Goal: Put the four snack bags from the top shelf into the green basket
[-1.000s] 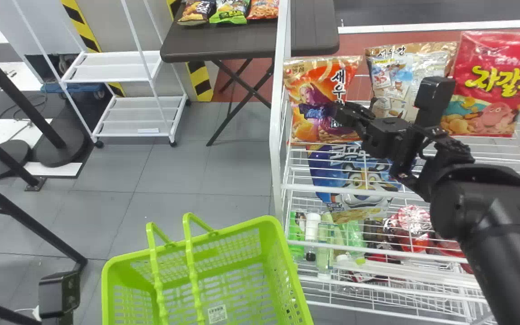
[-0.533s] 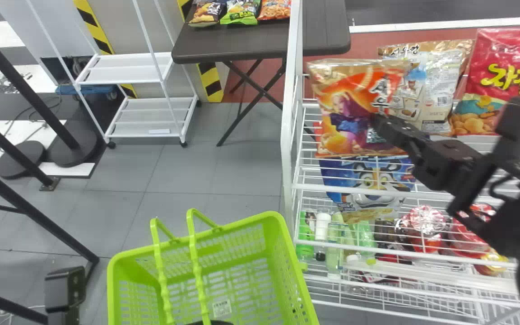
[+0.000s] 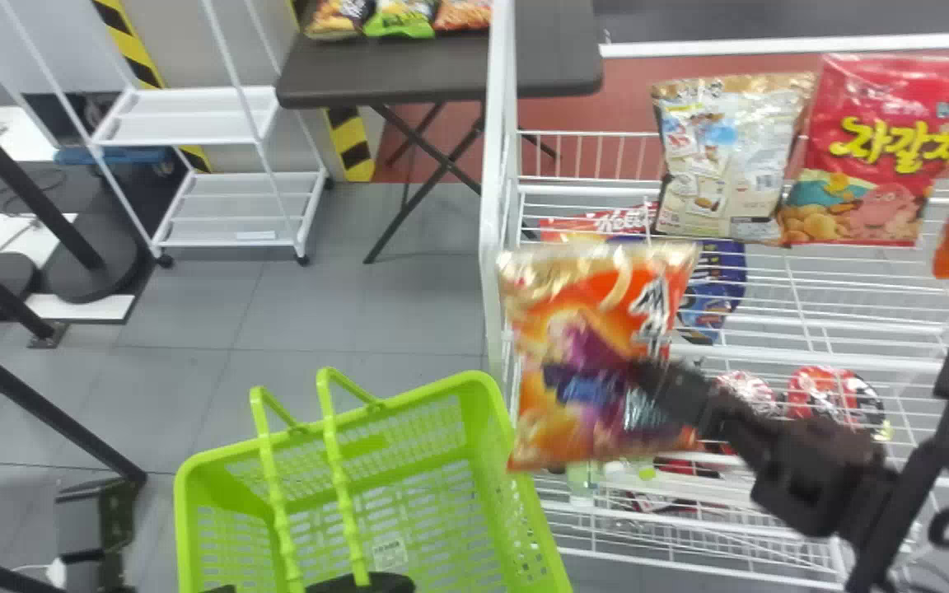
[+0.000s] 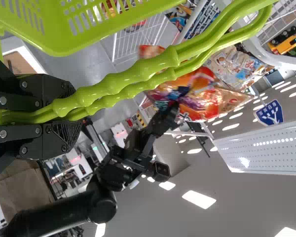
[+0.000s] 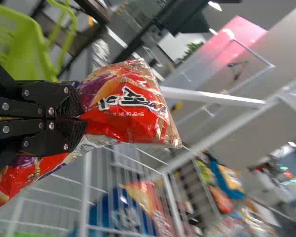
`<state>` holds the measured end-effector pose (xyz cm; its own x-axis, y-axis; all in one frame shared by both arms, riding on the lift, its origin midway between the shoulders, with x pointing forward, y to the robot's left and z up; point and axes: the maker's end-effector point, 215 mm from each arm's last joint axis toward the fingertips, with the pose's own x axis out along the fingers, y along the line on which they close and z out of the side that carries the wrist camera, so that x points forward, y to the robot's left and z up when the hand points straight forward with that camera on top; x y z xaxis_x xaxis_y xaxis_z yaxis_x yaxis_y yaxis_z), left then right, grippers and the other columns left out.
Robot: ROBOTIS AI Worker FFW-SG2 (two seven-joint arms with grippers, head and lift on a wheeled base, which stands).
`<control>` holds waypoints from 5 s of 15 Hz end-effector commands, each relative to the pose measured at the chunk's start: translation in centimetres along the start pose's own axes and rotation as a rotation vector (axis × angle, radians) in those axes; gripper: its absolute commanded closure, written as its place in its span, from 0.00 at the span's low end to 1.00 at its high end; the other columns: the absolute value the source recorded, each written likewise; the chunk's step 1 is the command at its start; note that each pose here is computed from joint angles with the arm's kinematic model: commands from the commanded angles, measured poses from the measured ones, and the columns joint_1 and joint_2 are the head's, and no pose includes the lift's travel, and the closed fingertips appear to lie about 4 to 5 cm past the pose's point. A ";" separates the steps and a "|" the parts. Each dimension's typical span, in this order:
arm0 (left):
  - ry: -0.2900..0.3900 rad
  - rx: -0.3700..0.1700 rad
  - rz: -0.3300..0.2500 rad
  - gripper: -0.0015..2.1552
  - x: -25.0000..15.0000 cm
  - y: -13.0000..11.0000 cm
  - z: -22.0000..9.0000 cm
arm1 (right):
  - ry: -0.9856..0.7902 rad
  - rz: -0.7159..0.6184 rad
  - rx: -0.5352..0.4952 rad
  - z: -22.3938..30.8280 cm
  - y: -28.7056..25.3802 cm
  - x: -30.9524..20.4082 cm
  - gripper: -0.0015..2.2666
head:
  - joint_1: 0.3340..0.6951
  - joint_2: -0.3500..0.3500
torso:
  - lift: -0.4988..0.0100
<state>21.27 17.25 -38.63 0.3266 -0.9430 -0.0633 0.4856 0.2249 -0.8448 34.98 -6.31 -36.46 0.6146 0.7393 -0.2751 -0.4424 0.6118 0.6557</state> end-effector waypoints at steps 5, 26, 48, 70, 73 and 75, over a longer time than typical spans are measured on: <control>0.015 0.011 -0.045 1.00 1.6 -0.7 0.3 | 0.301 0.115 0.093 -8.8 5.1 4.8 0.99 | 1.00 1.00 | 0.98; 0.020 0.014 -0.040 1.00 1.5 -0.4 0.9 | -0.072 -0.360 -0.162 14.4 -13.4 5.6 0.03 | 1.00 0.67 | 0.98; 0.004 -0.004 -0.022 1.00 0.0 0.5 1.1 | -0.219 -0.565 -0.441 21.2 -16.3 6.0 0.99 | 1.00 0.48 | 0.98; 0.003 -0.023 -0.020 1.00 0.1 0.8 1.2 | 0.464 -0.107 -0.291 -12.4 6.1 8.9 0.00 | 1.00 1.00 | 0.98; 0.001 -0.026 -0.017 1.00 -0.1 1.0 1.2 | 0.305 -0.143 -0.296 -6.9 3.8 8.9 0.02 | 1.00 1.00 | 0.98; 0.001 -0.030 -0.010 1.00 -0.4 1.2 1.2 | 0.138 -0.238 -0.308 0.2 -0.4 7.5 0.02 | 1.00 1.00 | 0.98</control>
<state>22.79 18.01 -39.07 0.3238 -0.9442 -0.0602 0.4645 0.2140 -0.8593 36.07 3.06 -40.36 0.5320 0.6451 -0.5485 -0.5431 0.7569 0.3634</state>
